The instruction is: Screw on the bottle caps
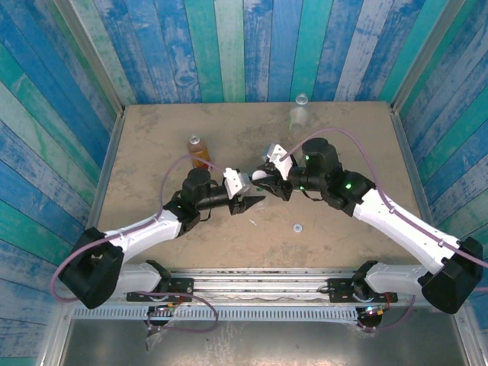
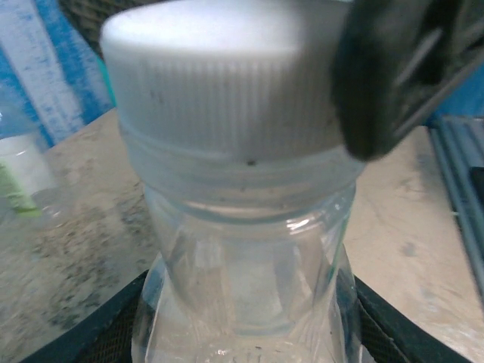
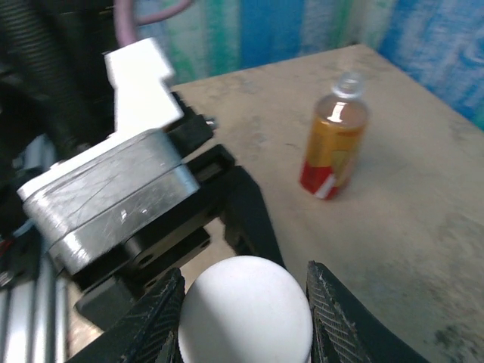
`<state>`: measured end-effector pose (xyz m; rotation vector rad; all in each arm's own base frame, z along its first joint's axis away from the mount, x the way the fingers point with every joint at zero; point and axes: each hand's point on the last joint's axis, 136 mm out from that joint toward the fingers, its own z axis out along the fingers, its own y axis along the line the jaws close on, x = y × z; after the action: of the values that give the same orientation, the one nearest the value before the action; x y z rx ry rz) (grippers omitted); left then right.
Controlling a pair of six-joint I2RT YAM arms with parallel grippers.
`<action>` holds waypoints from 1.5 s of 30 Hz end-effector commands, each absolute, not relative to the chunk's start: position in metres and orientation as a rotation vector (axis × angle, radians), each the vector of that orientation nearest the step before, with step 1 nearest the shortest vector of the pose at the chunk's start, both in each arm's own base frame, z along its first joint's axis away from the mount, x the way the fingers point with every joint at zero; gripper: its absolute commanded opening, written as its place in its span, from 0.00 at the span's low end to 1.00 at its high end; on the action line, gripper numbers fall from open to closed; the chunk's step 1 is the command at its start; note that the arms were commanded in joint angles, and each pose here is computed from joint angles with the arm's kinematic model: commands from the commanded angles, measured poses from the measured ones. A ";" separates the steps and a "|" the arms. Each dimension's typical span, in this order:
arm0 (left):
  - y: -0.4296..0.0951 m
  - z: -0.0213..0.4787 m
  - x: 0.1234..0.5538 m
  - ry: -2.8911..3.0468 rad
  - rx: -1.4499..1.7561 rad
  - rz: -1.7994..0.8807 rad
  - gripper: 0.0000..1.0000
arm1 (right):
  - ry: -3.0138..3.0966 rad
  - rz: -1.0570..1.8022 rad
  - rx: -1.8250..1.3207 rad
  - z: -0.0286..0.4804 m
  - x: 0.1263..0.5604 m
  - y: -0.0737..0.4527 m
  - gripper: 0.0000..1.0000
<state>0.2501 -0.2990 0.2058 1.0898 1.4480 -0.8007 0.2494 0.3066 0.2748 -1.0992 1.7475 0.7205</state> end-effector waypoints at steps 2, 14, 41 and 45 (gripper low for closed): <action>-0.288 0.228 0.301 1.483 0.861 -0.615 0.44 | 1.951 0.482 -0.764 0.245 0.287 0.278 0.00; -0.287 0.207 0.278 1.478 0.966 -0.677 0.45 | 1.730 0.585 -0.915 0.291 0.252 0.276 0.46; -0.309 0.205 0.229 1.359 1.220 -0.982 0.45 | 1.839 0.748 -1.085 0.270 0.241 0.305 0.42; -0.306 0.205 0.238 1.380 1.178 -0.932 0.45 | 1.861 0.749 -1.050 0.270 0.244 0.305 0.27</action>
<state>0.2322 -0.3020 0.1962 1.1777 1.4163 -0.9553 0.2401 0.3056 0.2648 -1.0791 1.8460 0.7522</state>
